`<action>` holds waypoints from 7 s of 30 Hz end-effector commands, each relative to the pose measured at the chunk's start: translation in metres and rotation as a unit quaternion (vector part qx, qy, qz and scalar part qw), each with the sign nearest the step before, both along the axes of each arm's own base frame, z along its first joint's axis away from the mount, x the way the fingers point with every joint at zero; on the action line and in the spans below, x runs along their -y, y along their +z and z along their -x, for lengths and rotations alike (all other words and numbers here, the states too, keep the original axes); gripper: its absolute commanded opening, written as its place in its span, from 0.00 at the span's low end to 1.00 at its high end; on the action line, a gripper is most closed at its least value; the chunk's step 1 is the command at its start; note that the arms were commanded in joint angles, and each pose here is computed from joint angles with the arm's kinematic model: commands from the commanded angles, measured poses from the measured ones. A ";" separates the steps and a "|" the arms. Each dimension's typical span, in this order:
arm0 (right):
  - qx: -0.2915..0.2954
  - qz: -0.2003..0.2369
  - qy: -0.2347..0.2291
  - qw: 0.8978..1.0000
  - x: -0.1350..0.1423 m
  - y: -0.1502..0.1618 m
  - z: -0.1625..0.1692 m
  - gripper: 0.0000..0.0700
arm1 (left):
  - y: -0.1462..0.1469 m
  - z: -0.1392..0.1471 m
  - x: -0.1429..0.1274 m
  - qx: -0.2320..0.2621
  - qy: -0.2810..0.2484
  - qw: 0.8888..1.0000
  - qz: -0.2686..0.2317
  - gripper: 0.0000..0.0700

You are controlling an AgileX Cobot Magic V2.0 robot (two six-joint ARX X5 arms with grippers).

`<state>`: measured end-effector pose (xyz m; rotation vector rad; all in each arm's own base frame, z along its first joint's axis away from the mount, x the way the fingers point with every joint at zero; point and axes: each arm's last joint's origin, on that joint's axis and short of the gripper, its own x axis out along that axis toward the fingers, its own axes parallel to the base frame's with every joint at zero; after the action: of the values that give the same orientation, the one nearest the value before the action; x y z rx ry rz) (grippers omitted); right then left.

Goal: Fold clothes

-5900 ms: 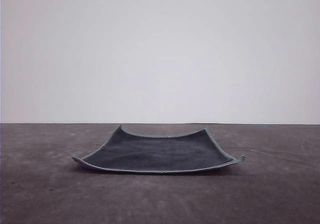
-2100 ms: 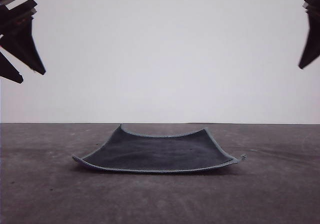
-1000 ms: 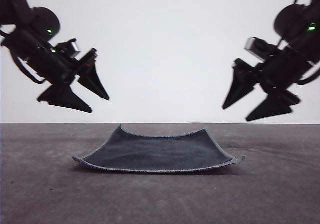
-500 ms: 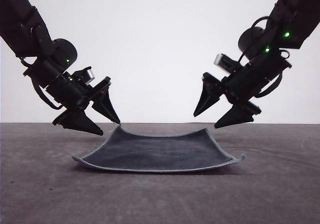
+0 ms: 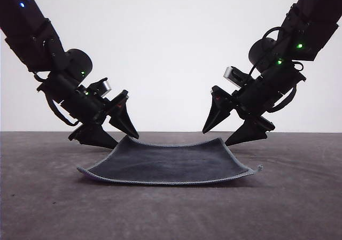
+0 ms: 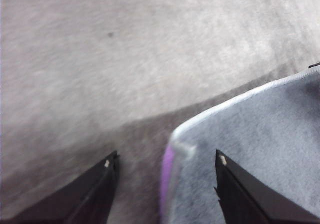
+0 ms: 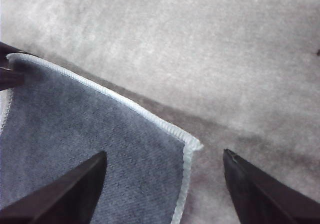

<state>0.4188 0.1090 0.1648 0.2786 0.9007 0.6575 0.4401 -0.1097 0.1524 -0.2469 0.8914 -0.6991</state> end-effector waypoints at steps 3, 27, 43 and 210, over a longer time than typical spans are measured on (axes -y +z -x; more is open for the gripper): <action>-0.007 -0.004 0.007 1.000 -0.005 -0.009 -0.005 0.40 | -0.008 -0.005 0.007 -0.001 -0.006 1.000 0.003 0.50; -0.027 -0.028 0.029 0.999 -0.001 -0.005 -0.005 0.00 | 0.005 -0.005 0.009 -0.041 -0.009 0.999 -0.007 0.00; -0.109 0.001 0.092 0.990 0.009 0.036 0.001 0.00 | 0.041 0.007 0.006 -0.119 -0.070 0.989 -0.060 0.00; -0.074 -0.134 0.069 0.986 -0.059 0.007 0.140 0.01 | 0.172 0.182 -0.070 -0.039 0.055 0.984 -0.165 0.80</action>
<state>0.2756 0.1633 0.1726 0.5094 0.9779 0.9002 0.2551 -0.0391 0.3233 -0.0240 1.0494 -0.4327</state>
